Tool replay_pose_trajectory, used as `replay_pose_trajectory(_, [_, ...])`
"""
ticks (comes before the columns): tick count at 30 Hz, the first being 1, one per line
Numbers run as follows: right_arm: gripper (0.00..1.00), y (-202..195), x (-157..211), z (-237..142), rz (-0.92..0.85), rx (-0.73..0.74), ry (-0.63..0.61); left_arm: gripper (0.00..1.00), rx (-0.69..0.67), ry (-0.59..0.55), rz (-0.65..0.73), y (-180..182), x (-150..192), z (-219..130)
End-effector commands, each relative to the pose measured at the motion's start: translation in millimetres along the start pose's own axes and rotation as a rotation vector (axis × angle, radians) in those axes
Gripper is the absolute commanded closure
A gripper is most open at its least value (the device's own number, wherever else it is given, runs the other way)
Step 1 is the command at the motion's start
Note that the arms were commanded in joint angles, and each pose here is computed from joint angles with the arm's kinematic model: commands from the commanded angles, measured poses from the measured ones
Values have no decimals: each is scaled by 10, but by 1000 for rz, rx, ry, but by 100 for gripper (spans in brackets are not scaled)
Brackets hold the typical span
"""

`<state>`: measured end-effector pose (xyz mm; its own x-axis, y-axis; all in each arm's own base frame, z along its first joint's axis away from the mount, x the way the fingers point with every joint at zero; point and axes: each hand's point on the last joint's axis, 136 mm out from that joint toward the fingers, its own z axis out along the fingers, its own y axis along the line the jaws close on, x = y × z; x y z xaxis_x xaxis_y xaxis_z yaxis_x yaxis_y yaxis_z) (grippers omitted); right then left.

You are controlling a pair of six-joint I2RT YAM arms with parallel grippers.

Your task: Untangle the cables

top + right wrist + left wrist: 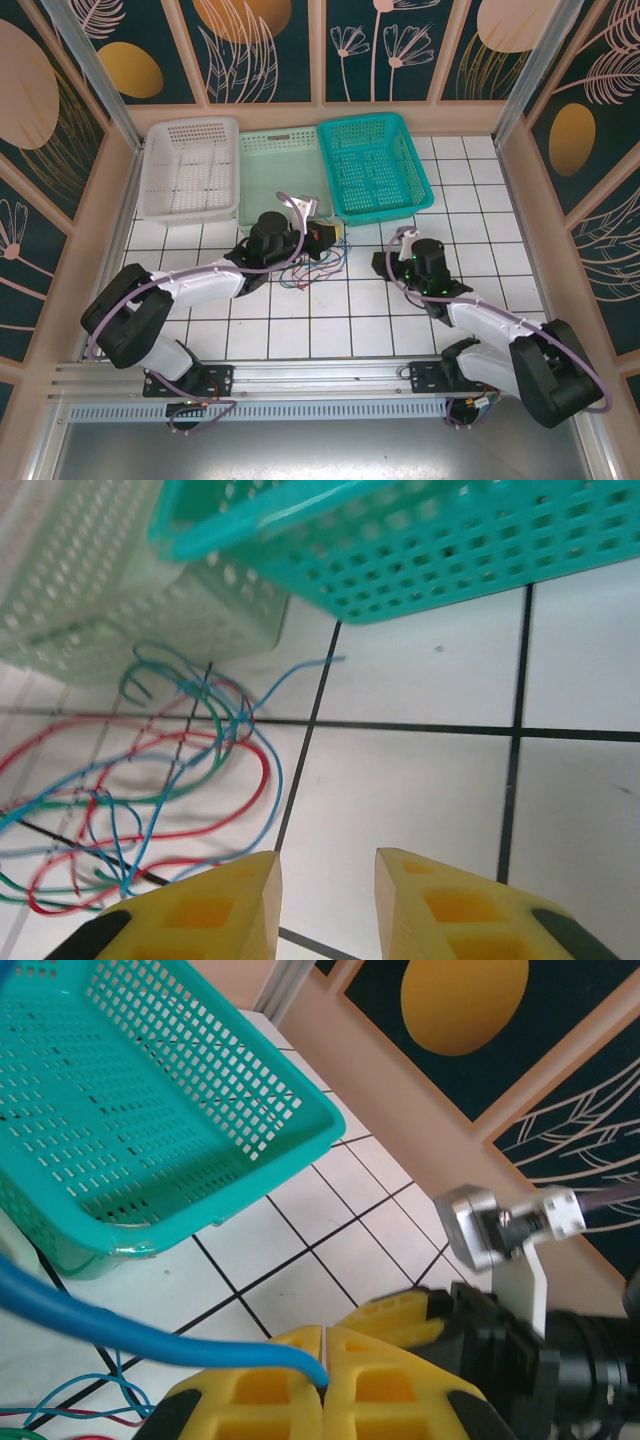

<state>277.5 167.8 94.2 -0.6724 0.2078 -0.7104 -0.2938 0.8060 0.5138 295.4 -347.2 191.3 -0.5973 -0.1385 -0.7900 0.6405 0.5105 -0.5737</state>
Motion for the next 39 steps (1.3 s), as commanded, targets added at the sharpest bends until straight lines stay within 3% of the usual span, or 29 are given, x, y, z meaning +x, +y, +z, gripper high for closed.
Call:
replay_pose_trajectory(1, [65,267,-124,-78,80,-178,-12,100,17,22,43,-15,72,-46])
replay_pose_trajectory(4, [50,443,-146,-75,122,-269,22,100,32,22,45,-27,90,-41])
replay_pose_trajectory(9, [44,669,-137,-59,199,-388,106,100,27,30,52,-4,119,-22])
replay_pose_trajectory(12, [44,712,-89,-25,218,-401,171,100,18,26,63,6,115,-36])
replay_pose_trajectory(18, [45,797,-204,-27,208,-429,153,100,6,54,106,-24,166,1])
replay_pose_trajectory(24, [49,894,-143,89,175,-429,218,100,8,73,125,-59,209,50])
replay_pose_trajectory(39, [57,790,35,335,222,-394,298,100,18,24,143,-141,118,-16])
